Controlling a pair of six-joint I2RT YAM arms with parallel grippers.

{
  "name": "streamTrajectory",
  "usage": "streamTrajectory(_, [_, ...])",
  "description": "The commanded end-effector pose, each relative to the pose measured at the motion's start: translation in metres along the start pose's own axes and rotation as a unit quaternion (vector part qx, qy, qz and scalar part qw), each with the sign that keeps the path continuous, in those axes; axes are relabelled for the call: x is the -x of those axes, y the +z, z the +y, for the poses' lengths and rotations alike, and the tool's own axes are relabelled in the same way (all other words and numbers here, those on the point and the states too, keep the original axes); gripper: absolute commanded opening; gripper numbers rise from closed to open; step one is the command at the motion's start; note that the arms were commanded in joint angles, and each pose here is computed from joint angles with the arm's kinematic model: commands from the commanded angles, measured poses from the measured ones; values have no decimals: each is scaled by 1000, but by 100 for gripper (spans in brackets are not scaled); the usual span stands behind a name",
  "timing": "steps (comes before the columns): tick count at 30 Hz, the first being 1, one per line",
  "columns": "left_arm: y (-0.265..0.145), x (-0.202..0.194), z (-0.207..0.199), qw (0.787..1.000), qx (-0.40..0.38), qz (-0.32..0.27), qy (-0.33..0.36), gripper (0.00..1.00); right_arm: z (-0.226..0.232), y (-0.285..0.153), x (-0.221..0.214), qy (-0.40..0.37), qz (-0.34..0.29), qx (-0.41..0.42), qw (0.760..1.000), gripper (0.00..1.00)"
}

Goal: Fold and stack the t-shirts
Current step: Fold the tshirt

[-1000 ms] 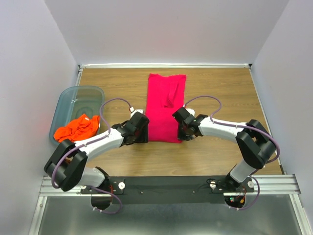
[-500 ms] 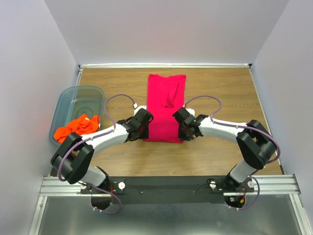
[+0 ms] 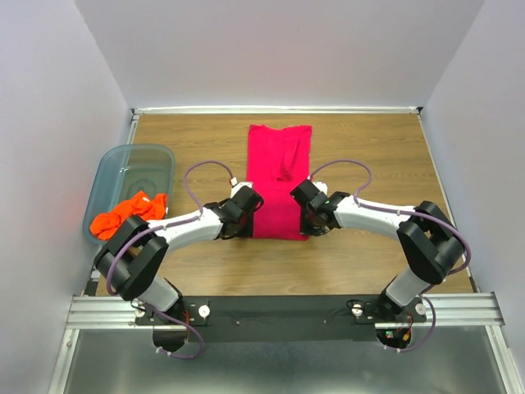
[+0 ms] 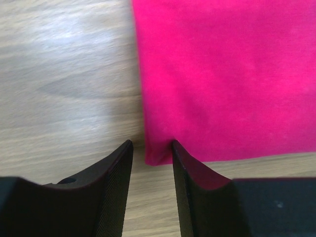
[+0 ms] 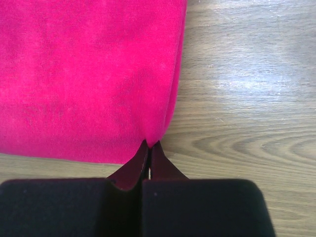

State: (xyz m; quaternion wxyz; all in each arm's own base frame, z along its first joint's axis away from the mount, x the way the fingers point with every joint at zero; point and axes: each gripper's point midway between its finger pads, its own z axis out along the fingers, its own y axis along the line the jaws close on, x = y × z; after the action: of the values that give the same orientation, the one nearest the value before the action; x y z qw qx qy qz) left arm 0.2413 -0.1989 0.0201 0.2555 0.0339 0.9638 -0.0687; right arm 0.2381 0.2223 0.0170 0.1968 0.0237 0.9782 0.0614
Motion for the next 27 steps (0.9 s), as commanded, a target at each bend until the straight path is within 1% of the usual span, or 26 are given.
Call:
streamTrajectory(1, [10,-17,4,999,24,23,14,47,-26,2,-19,-23,29,-52,998,1])
streamTrajectory(5, [13,-32,3,998,37,46,23,48,-25,1,-17,-27,28,-49,998,1])
streamTrajectory(10, [14,-37,3,997,47,60,28,48,-23,-1,-15,-25,25,-44,998,1])
streamTrajectory(13, [12,-40,4,996,48,65,29,36,-23,-5,-13,-23,18,-41,999,1])
streamTrajectory(14, [12,-42,4,996,47,67,30,26,-24,-6,-13,-25,18,-42,999,1])
streamTrajectory(16, [10,-43,4,996,44,72,30,11,-26,-7,-13,-25,18,-44,999,1])
streamTrajectory(17, [8,-49,4,995,40,83,32,0,-27,-9,-16,-27,21,-44,998,1])
streamTrajectory(19, [2,-51,3,995,29,89,33,0,-32,-14,-21,-29,26,-44,998,1])
streamTrajectory(20, [-5,-62,3,993,22,109,37,0,-35,-17,-27,-30,38,-44,998,1])
streamTrajectory(22, [-19,-70,2,991,7,130,44,0,-37,-29,-34,-43,53,-31,997,1])
streamTrajectory(23, [-33,-69,-6,989,-20,138,48,0,-46,-41,-47,-48,87,-43,994,1])
streamTrajectory(24, [-47,-79,0,985,-13,163,55,0,-48,-50,-51,-53,100,-43,993,1])
streamTrajectory(25, [-57,-81,-1,984,-19,169,58,0,-52,-59,-56,-62,112,-44,991,1])
streamTrajectory(26, [-78,-83,-7,981,-44,182,56,0,-57,-78,-60,-63,127,-46,989,1])
streamTrajectory(27, [-88,-86,-9,979,-59,189,56,0,-60,-88,-63,-66,134,-44,988,1])
